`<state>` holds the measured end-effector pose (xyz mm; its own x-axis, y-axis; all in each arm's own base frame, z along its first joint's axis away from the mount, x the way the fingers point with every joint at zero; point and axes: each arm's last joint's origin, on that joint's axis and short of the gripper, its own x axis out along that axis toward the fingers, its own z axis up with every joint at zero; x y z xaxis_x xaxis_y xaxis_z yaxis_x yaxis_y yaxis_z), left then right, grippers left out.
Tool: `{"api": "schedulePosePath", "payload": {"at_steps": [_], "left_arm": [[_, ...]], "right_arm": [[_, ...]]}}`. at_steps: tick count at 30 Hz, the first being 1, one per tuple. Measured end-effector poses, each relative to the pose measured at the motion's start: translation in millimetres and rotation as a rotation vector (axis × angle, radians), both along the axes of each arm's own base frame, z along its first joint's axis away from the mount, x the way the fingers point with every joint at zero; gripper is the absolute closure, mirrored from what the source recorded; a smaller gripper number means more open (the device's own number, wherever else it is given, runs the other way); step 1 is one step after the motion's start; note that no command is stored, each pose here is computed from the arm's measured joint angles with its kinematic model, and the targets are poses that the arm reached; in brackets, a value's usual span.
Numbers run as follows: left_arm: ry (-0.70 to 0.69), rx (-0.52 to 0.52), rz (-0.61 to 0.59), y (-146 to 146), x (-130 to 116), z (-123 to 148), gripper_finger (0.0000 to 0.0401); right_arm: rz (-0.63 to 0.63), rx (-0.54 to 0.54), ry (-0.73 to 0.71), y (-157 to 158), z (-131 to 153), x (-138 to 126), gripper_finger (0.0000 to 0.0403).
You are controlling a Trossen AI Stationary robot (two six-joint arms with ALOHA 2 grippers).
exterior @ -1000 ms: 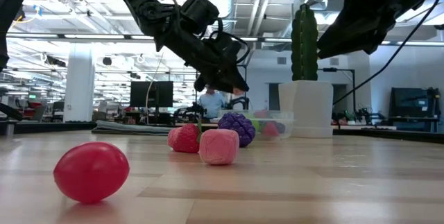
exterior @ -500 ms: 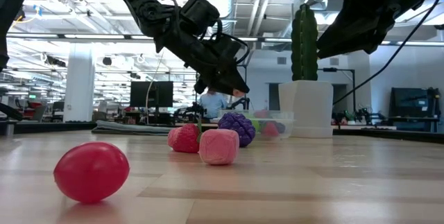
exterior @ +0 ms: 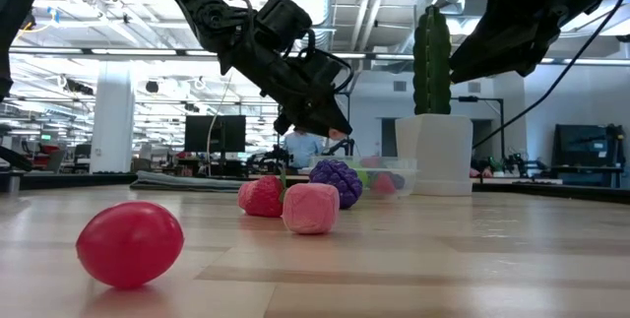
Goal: Pick and placing Produce into tupperware
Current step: Put the top left peach into the transparent bin, then put the top peach into the transparent bin
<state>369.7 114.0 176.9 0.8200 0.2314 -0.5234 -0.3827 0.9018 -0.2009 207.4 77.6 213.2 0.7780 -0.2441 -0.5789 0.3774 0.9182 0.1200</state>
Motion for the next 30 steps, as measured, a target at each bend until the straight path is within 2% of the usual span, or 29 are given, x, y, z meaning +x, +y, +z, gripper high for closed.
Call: {"api": "schedulePosePath", "payload": {"at_steps": [4, 13, 17, 26, 30], "left_arm": [[-0.002, -0.004, -0.007, -0.2, 0.1, 0.0, 0.0269], [-0.005, -0.013, -0.014, -0.5, 0.2, 0.1, 0.0209], [-0.006, -0.019, -0.029, -1.8, 0.5, 0.0, 0.0196], [-0.018, -0.109, -0.186, -9.0, -2.4, 6.6, 0.0193], [-0.001, -0.084, -0.246, -16.6, -10.0, 21.9, 0.0193]], "right_arm": [[0.000, 0.000, 0.000, 0.1, 0.0, 0.0, 0.0216], [0.002, -0.008, 0.001, -0.1, 0.1, 0.0, 0.0216], [0.002, -0.009, 0.001, -0.1, 0.0, 0.0, 0.0216], [0.002, -0.009, 0.002, 0.0, 0.0, -0.1, 0.0216], [0.002, -0.012, 0.009, -0.3, -0.5, -0.5, 0.0216]]}}
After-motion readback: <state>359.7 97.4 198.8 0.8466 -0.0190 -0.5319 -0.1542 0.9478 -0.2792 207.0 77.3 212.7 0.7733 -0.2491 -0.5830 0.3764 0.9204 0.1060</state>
